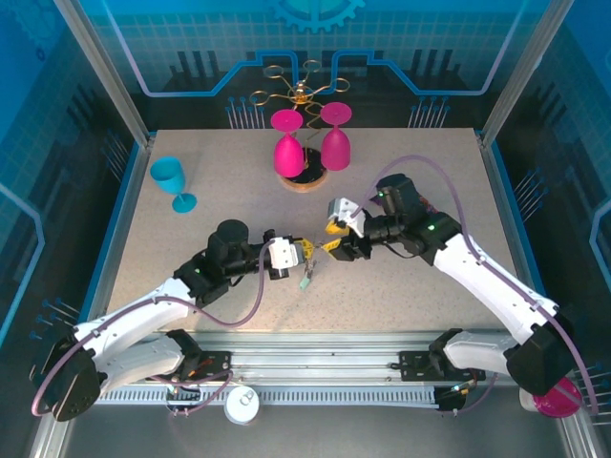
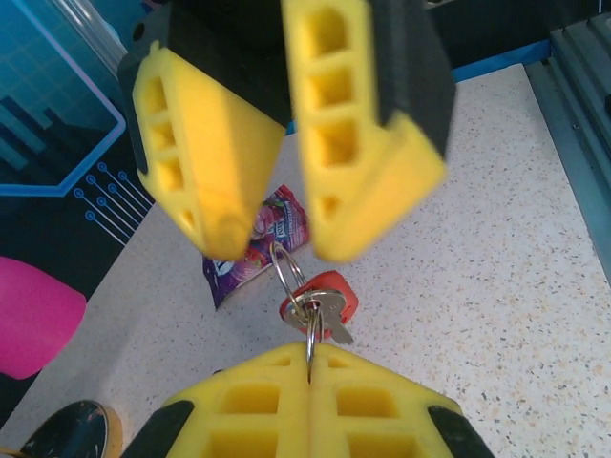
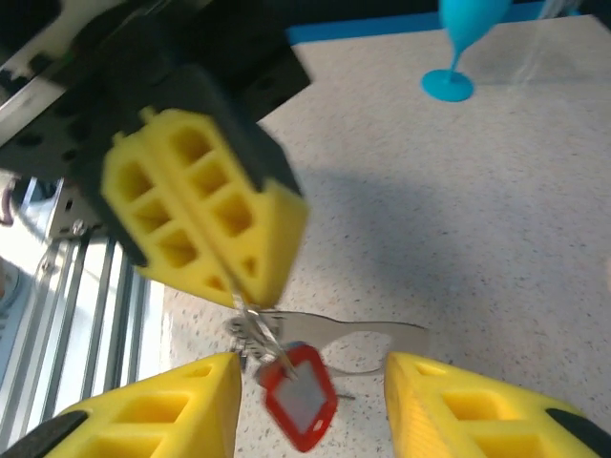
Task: Put the keys on the keyring
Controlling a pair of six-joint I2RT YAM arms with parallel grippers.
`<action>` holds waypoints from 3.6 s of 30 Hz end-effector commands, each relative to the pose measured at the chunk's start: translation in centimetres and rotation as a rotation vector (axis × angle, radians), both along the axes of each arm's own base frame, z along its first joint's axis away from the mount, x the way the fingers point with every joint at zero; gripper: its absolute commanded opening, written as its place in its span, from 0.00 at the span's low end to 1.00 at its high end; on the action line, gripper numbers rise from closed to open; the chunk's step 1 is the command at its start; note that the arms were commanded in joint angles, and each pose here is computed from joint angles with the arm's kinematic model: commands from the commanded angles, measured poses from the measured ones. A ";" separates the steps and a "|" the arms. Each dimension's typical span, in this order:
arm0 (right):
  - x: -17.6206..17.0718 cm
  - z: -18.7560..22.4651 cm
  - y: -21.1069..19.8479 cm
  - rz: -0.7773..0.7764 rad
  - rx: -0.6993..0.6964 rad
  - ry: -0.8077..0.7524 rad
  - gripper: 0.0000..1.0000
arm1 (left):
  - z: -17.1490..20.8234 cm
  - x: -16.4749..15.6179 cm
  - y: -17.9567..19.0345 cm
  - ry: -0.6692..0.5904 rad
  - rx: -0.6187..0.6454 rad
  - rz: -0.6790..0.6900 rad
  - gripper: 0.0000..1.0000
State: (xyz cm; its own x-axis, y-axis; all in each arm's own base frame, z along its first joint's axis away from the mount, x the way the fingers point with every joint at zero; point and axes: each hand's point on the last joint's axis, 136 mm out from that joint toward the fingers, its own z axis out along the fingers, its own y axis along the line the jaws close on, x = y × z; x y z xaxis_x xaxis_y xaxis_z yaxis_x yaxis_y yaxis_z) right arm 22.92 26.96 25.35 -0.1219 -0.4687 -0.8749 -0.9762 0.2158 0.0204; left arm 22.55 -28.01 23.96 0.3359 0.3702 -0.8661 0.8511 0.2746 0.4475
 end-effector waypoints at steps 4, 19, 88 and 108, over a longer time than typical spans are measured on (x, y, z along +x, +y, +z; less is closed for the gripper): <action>-0.9 2.4 0.8 -0.028 0.201 0.129 0.46 | 1.8 -0.3 -0.1 -0.064 -0.063 -0.012 0.00; -2.0 1.8 1.8 0.062 0.168 0.127 0.23 | 1.8 -0.4 -0.4 -0.027 -0.063 -0.027 0.00; -2.3 2.7 1.1 0.107 0.208 -0.242 0.41 | 4.0 -1.2 0.5 0.011 -0.321 -0.059 0.00; -2.4 2.5 3.1 0.173 0.080 -0.279 0.00 | 2.3 -0.3 0.4 0.071 -0.231 -0.021 0.14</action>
State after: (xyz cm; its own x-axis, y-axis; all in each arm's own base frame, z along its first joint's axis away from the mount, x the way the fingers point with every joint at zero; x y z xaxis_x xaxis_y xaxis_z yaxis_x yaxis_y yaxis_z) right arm 21.04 29.62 26.27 0.1386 -0.3590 -0.9230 -0.9789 0.0916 -0.1826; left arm 22.03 -27.63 26.84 0.2820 0.0866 -0.9555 0.8867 0.3568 0.2941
